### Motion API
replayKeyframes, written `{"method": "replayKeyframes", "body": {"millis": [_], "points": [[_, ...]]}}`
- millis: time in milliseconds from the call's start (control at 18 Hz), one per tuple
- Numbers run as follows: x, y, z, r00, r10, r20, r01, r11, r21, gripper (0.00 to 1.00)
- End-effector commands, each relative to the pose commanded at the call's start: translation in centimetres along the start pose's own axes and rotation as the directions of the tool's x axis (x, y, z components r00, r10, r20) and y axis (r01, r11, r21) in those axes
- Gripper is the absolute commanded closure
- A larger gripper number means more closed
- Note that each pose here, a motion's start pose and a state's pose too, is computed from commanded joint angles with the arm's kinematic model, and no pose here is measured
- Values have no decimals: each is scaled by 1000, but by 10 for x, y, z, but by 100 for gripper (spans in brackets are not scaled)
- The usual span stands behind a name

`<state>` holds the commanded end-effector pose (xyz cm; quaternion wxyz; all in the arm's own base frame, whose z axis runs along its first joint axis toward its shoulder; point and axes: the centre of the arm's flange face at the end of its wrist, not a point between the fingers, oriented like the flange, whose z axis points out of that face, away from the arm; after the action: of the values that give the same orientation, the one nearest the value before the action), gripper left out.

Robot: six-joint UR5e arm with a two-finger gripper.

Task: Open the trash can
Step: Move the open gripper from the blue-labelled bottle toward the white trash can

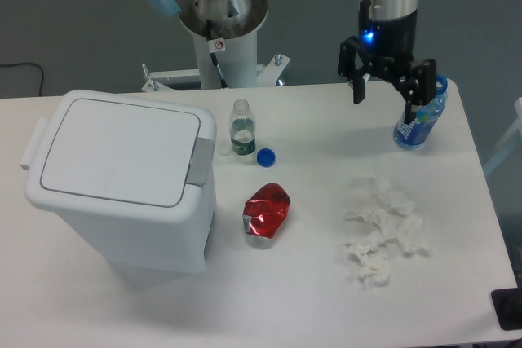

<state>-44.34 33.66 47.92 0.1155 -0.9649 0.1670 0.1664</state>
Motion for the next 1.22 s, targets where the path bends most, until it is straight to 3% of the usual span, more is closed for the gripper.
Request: {"method": "replayKeyframes", "body": {"millis": [500,611,1000,1222], "points": [[6,-17,7,999,28,-15,-28,999,17,0],[7,-22,8,1000,22,-20,-21,997,73,0],[3,-28,-3,993,-119,-12,119,988,99,0],[-7,-43,-21,960,-281,-14,279,947,161,0]]}}
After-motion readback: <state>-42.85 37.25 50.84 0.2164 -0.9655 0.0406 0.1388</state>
